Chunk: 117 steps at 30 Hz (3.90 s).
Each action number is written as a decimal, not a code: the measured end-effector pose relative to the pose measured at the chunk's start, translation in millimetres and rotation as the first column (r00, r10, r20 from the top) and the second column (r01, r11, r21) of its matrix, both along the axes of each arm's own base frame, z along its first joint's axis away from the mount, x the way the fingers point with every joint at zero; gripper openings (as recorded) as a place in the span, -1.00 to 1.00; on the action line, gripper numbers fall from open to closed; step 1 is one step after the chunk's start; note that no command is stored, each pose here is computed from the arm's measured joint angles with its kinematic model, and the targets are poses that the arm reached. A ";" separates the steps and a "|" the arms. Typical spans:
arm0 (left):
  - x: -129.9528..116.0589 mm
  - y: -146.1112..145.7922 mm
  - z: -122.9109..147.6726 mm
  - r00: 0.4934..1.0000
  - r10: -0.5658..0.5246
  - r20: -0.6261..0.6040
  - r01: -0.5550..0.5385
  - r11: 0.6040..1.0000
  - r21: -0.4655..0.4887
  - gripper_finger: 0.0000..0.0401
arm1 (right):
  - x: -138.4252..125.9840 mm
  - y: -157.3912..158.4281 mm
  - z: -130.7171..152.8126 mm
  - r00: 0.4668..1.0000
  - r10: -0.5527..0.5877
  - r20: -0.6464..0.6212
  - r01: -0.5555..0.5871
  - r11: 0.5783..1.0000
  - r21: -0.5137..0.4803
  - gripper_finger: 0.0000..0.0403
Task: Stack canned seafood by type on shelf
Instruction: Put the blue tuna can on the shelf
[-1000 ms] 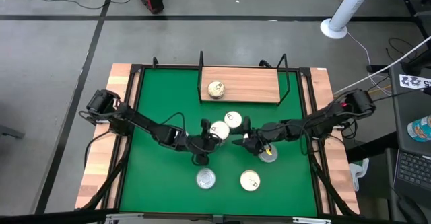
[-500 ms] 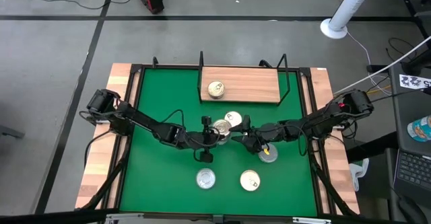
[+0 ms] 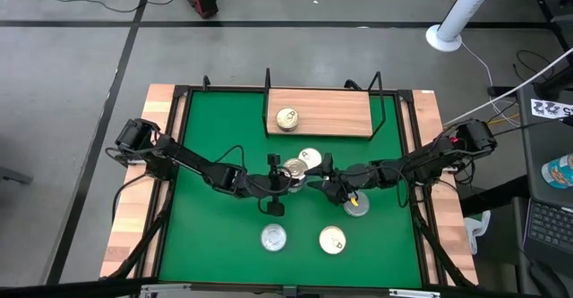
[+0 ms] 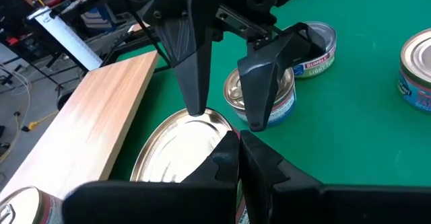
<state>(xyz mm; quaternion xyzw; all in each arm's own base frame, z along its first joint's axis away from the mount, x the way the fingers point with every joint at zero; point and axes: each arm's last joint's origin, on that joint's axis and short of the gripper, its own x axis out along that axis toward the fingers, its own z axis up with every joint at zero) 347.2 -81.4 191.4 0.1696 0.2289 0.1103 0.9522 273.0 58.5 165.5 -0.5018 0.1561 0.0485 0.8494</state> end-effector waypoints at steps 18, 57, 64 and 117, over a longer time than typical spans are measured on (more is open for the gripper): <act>2.2 1.1 3.8 0.998 0.023 0.053 -0.021 0.998 -0.051 -0.98 | 1.1 -1.5 -4.0 0.999 -0.041 -0.011 0.040 0.997 -0.073 0.24; 4.9 -1.9 8.7 0.993 -0.023 0.119 0.041 0.987 -0.155 -0.97 | 1.3 -1.1 -3.9 0.999 -0.032 -0.009 0.031 0.997 -0.069 -0.08; 4.9 -1.4 9.0 0.993 -0.020 0.115 0.034 0.993 -0.113 -0.93 | 1.3 -1.4 -3.7 0.999 -0.042 -0.005 0.041 0.997 -0.068 -0.03; -19.6 8.5 59.1 0.978 0.099 0.185 -0.105 0.994 0.026 -0.35 | -8.0 -154.0 3.1 0.808 -0.586 0.061 0.588 0.796 -0.143 -0.04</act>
